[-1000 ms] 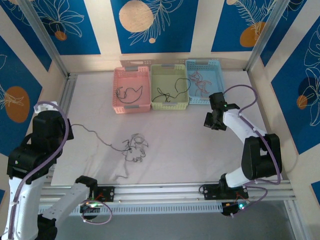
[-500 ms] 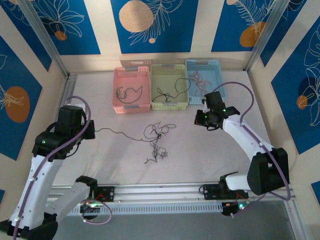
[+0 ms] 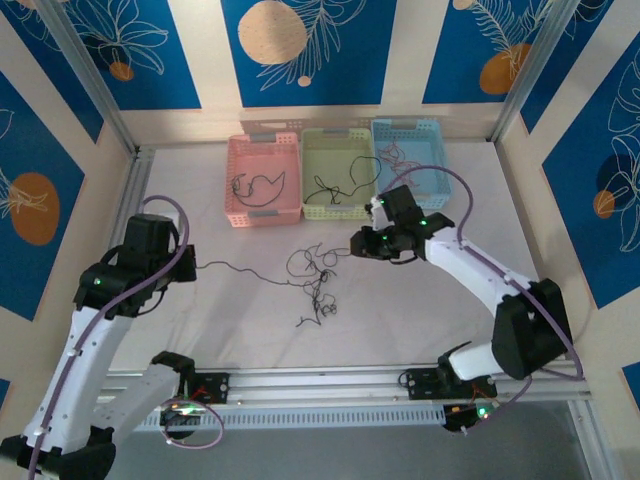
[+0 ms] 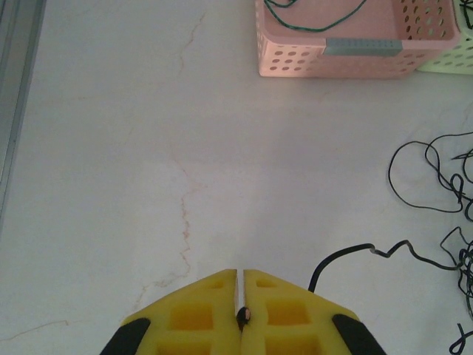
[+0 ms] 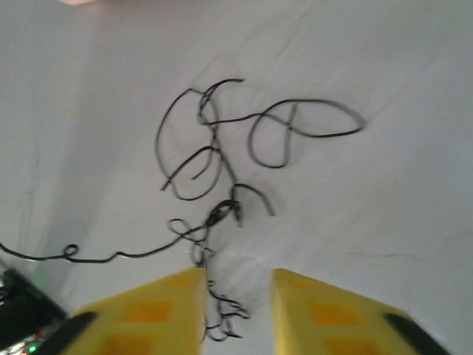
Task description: Untangle the cables
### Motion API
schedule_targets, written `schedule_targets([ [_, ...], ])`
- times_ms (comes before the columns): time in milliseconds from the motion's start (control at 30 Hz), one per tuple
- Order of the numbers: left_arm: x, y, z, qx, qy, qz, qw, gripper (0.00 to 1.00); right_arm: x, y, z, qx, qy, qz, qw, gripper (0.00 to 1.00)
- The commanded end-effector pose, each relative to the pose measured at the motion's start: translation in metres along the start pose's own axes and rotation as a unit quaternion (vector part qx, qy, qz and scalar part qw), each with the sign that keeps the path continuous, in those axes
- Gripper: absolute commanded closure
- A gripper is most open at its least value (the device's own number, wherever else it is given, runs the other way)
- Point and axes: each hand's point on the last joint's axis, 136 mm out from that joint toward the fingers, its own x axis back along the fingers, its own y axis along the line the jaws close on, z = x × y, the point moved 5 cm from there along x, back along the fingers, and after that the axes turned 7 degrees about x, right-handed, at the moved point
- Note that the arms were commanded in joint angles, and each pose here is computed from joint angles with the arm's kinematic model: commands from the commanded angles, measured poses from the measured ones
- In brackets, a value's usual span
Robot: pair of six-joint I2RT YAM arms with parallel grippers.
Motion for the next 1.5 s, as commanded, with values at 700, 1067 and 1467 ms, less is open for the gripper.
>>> schedule_targets([
  [700,0.025,-0.014,-0.010,0.006,-0.007,0.063,0.998,1.00,-0.066,0.116,0.024,0.360,0.061,-0.149,0.919,0.41],
  [1067,0.050,-0.029,-0.016,0.005,-0.007,0.127,0.992,1.00,-0.064,0.164,0.017,0.461,0.017,-0.251,0.851,0.38],
  [1467,0.057,-0.031,-0.021,0.012,-0.020,0.139,0.990,0.73,-0.065,0.190,0.001,0.466,-0.025,-0.242,0.851,1.00],
])
